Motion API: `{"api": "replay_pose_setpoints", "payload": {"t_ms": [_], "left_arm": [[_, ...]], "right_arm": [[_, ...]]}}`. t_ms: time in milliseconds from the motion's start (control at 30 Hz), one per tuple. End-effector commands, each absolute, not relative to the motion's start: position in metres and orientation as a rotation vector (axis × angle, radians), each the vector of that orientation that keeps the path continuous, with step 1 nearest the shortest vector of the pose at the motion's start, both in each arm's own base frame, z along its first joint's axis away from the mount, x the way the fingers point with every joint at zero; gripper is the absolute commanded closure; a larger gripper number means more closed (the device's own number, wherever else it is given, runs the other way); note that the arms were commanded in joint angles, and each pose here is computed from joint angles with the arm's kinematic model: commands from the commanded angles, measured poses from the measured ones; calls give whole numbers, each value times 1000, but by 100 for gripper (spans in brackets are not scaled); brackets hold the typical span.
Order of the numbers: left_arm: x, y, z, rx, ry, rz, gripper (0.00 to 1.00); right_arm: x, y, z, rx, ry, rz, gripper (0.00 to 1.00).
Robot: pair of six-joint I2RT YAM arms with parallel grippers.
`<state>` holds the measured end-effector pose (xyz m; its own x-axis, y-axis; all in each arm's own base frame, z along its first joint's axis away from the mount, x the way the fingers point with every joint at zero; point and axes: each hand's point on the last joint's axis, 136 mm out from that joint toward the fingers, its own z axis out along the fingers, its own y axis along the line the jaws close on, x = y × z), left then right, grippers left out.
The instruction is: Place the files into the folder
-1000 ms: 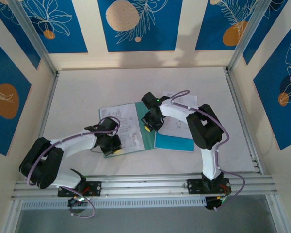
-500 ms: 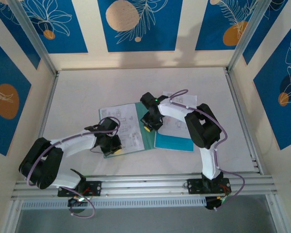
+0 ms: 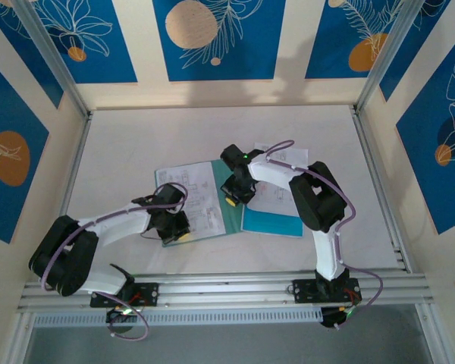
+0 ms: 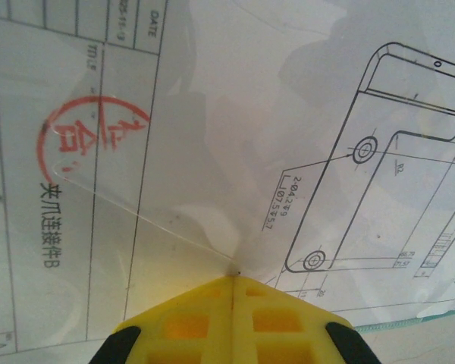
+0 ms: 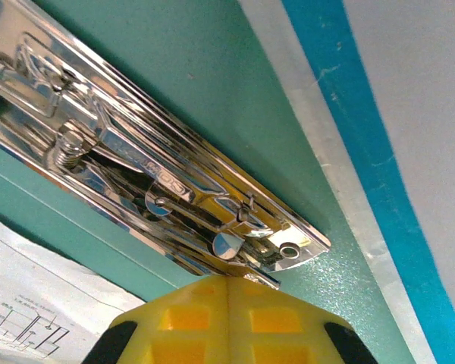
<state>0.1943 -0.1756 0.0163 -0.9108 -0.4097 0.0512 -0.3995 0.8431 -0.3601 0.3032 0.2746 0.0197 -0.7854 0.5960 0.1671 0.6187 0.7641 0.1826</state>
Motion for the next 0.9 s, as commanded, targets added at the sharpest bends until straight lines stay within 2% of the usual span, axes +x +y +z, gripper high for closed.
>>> {"api": "replay_pose_setpoints", "payload": {"t_ms": [0, 467, 867], "left_arm": [[170, -153, 3, -694, 3063, -418, 100], [167, -149, 2, -707, 3066, -397, 100], [166, -147, 2, -713, 3070, -386, 100]], "right_arm": [[270, 212, -30, -1016, -2798, 127, 100], [263, 190, -38, -901, -2765, 421, 100], [270, 191, -50, -861, -2743, 292, 100]]}}
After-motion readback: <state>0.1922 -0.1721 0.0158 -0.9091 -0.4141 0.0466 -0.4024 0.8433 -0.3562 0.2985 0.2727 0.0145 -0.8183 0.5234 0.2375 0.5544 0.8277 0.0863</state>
